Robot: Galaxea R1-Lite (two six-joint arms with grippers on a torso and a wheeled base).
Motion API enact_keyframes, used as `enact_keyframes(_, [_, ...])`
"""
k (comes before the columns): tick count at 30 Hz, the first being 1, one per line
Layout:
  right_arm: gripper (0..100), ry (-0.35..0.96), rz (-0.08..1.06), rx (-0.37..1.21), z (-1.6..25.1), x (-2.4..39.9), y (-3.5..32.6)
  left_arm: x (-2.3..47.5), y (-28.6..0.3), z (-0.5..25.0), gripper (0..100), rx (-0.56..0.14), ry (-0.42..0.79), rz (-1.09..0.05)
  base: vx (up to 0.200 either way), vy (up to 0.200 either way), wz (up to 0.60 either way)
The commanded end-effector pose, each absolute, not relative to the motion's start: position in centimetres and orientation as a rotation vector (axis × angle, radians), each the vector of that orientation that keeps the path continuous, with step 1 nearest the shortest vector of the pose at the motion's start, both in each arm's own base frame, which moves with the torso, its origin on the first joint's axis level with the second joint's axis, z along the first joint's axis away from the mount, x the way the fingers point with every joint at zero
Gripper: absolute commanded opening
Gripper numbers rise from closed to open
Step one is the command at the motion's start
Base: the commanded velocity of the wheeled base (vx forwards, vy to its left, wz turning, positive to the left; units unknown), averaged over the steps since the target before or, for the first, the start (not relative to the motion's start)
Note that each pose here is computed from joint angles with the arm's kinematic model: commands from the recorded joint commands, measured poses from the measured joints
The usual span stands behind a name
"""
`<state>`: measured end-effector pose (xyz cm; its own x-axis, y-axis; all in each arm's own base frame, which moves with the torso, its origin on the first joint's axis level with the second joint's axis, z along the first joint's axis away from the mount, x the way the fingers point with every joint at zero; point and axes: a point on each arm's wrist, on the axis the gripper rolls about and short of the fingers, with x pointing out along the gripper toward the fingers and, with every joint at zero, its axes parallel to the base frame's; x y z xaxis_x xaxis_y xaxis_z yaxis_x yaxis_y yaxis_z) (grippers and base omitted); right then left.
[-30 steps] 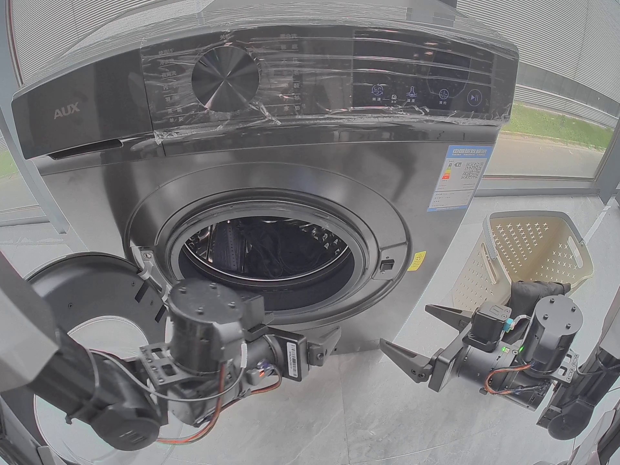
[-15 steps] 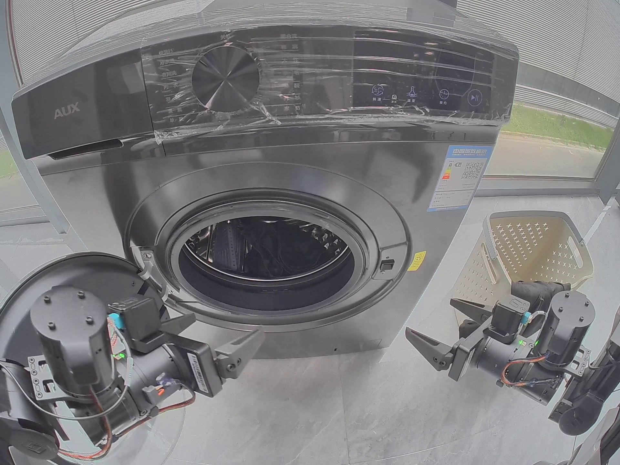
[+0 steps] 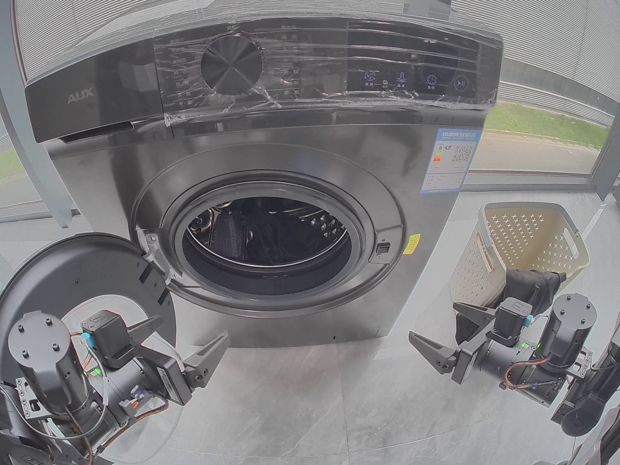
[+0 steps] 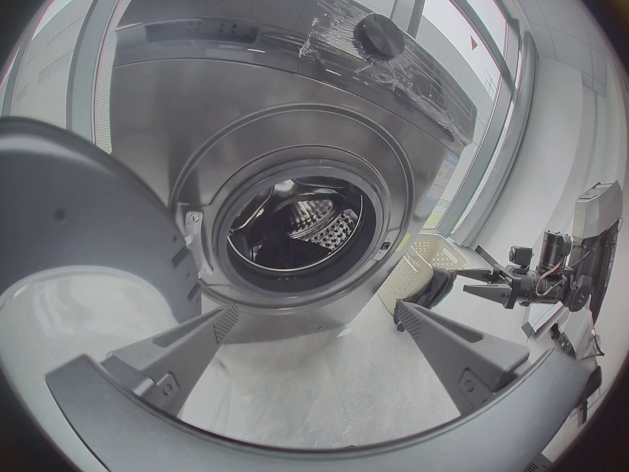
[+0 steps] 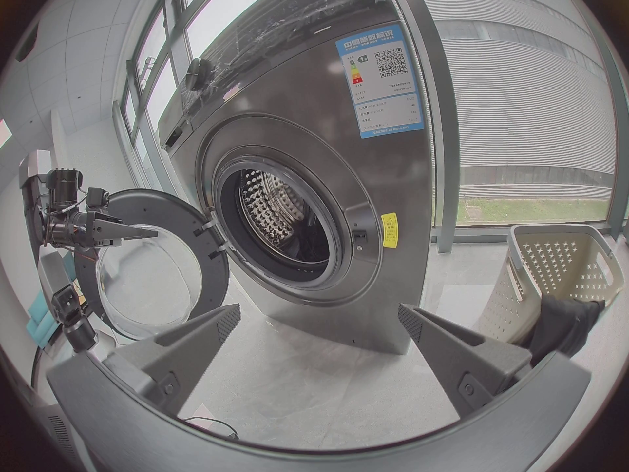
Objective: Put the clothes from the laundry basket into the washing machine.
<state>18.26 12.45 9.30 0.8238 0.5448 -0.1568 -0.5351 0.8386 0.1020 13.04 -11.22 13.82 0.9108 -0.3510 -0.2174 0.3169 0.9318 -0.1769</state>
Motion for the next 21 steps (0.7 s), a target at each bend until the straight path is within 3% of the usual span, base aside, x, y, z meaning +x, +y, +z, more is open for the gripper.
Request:
enact_keyframes(1, [100,0.192,0.572,0.051,9.2,18.0,12.3,12.7,-10.7,13.2,100,-0.131,0.262,-0.332,-0.2,0.0,0.0])
enact_keyframes(8, [100,0.2,0.563,0.036,9.3,16.5,11.1,11.9,-9.7,12.9,100,-0.149,0.221,-0.318,-0.2,0.0,0.0])
enact_keyframes(11, [100,0.171,0.502,0.05,10.0,16.0,10.4,11.1,-8.8,13.0,100,-0.117,0.19,-0.287,0.0,0.0,0.0])
enact_keyframes(14, [100,0.086,0.427,0.08,11.7,15.5,9.3,9.9,-7.6,13.3,100,-0.139,0.147,-0.283,0.0,0.0,0.0])
enact_keyframes(17, [100,0.087,0.375,0.074,12.1,15.1,8.2,8.9,-6.8,13.7,100,-0.164,0.11,-0.287,0.0,0.0,0.0])
enact_keyframes(21, [100,0.132,0.337,0.06,12.7,13.0,6.8,8.0,-6.0,13.0,100,-0.126,0.167,-0.287,0.0,-0.2,0.0])
